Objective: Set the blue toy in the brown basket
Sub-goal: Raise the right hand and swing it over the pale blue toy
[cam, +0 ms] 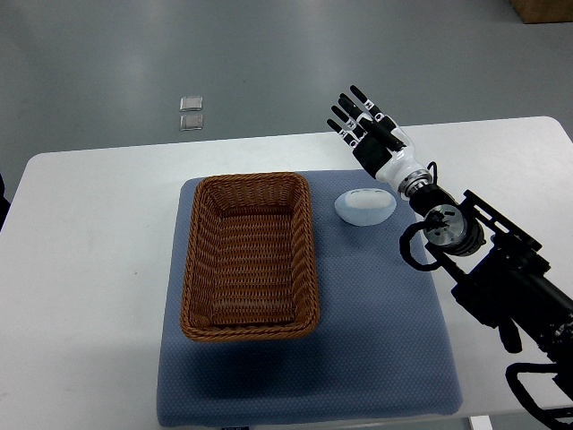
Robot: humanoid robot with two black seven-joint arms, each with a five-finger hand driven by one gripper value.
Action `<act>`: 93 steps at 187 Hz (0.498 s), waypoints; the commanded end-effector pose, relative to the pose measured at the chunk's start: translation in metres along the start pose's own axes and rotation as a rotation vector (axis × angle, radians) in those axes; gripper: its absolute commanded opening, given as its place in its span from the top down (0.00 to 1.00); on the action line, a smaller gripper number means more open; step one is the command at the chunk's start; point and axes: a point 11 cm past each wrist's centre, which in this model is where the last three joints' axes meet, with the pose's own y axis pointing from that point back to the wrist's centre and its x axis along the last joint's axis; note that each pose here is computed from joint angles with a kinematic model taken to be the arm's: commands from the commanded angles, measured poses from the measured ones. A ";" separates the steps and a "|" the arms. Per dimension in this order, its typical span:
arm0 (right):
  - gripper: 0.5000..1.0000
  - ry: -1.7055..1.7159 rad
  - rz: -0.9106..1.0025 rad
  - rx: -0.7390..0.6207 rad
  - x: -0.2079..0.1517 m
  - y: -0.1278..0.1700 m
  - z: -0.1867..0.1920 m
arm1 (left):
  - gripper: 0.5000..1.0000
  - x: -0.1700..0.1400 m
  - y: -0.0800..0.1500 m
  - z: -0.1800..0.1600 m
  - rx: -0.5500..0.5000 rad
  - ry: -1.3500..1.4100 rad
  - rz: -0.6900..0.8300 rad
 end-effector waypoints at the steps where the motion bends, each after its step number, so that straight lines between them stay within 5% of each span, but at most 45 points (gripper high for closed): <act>1: 0.18 0.000 0.001 0.002 0.000 0.000 -0.001 | 0.00 0.000 0.000 0.000 0.000 0.000 0.001; 59: 0.18 0.065 -0.059 -0.009 -0.010 -0.005 -0.010 | 0.00 0.001 0.000 0.000 -0.001 0.006 0.004; 93: 0.19 0.537 -0.215 -0.149 -0.026 -0.012 -0.039 | 0.00 0.002 0.000 0.000 -0.001 0.008 0.005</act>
